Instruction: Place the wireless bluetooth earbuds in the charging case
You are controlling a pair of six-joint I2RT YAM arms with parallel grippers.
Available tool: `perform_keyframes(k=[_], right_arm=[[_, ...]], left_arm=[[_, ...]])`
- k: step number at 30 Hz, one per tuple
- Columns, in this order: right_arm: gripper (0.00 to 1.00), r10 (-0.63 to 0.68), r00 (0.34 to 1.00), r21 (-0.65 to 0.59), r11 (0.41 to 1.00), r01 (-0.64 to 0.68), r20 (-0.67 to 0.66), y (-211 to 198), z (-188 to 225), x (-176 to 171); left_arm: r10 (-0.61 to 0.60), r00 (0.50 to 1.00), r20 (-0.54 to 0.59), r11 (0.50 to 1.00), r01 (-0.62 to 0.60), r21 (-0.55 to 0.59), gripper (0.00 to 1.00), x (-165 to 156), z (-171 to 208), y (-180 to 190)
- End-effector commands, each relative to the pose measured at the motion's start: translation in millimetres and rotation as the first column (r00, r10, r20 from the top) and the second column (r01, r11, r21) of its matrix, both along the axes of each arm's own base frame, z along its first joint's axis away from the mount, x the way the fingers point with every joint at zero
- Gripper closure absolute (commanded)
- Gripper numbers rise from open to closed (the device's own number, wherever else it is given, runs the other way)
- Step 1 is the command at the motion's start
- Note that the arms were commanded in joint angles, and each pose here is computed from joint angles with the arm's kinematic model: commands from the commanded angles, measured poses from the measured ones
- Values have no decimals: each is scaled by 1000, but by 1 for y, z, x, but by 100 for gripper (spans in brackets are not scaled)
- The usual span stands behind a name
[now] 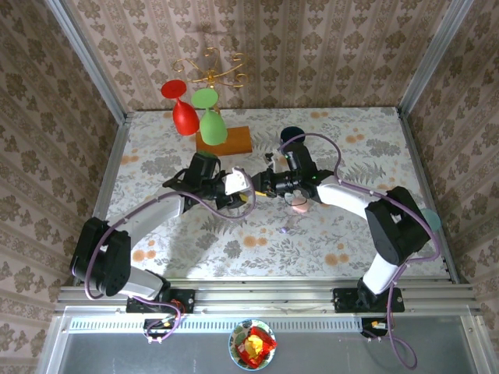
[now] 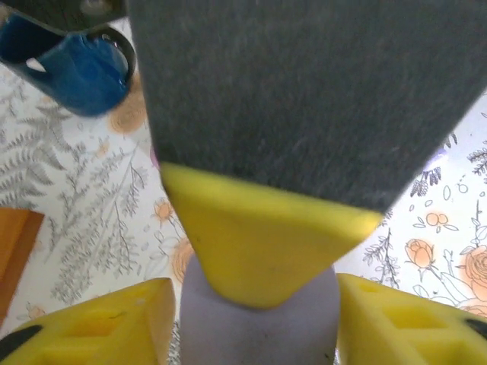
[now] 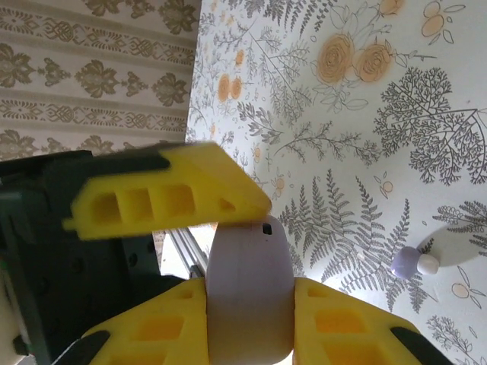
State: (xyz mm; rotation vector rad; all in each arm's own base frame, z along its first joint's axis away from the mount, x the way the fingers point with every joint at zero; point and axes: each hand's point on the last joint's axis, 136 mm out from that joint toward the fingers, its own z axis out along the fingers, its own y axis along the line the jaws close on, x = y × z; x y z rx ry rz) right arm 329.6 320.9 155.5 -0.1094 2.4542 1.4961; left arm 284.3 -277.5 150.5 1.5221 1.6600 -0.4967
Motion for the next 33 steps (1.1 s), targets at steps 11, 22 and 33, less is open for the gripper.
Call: perform_keyframes(k=[11, 22, 33], right_arm=[[86, -66, 996, 212, 976, 53, 59, -33, 82, -5], [95, -7, 999, 501, 866, -12, 36, -36, 156, -21], [100, 88, 994, 636, 764, -108, 62, -23, 186, -32]], left_arm=[[26, 992, 121, 861, 39, -508, 4, -15, 94, 7], [-43, 977, 211, 681, 183, -709, 2, -31, 144, 17], [-181, 961, 209, 629, 276, -727, 12, -41, 163, 7]])
